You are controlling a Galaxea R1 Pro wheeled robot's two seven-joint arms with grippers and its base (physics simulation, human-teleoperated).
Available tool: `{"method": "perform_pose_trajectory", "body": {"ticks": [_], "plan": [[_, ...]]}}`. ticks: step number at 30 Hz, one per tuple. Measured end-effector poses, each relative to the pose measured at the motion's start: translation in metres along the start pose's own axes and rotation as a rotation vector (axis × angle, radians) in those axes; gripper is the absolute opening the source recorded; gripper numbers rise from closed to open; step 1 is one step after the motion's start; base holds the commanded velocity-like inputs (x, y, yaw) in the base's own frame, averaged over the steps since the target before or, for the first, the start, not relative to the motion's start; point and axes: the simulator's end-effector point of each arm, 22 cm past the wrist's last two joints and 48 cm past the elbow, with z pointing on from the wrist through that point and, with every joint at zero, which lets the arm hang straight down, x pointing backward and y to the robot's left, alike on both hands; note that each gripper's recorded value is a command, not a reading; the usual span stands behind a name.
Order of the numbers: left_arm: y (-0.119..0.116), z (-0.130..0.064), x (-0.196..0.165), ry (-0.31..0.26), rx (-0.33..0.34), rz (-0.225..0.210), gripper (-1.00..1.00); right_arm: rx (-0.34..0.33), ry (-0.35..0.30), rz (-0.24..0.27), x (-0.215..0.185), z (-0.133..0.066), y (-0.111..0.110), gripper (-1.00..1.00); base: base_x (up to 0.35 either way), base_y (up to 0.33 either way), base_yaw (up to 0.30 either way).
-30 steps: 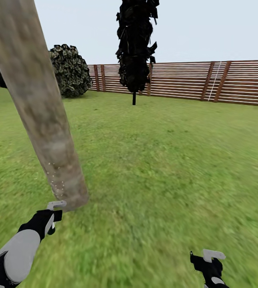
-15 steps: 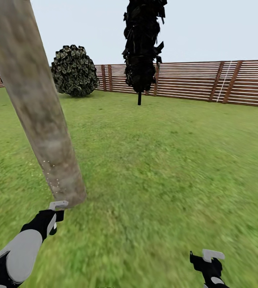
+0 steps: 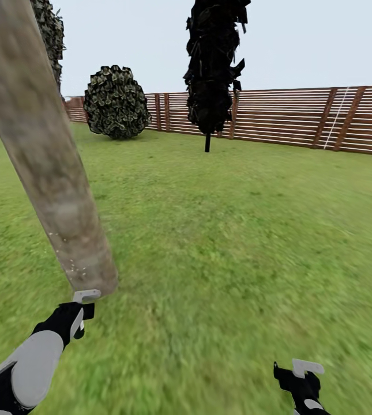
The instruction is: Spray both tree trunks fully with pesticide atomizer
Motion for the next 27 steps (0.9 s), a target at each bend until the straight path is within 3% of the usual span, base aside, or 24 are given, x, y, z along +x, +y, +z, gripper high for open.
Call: {"method": "perform_pose_trajectory", "body": {"ticks": [16,27], "plan": [[-0.0030,-0.0002,0.0001,0.000,0.003,0.002,-1.00,0.000,0.000,0.000,0.0000,0.0001,0.0002,1.00,0.069,-0.269,0.226],[-0.0030,-0.0003,0.0000,0.000,0.002,0.001,-1.00,-0.001,0.000,0.000,0.0001,-0.0001,0.0011,1.00,0.101,-0.274,0.025]]}}
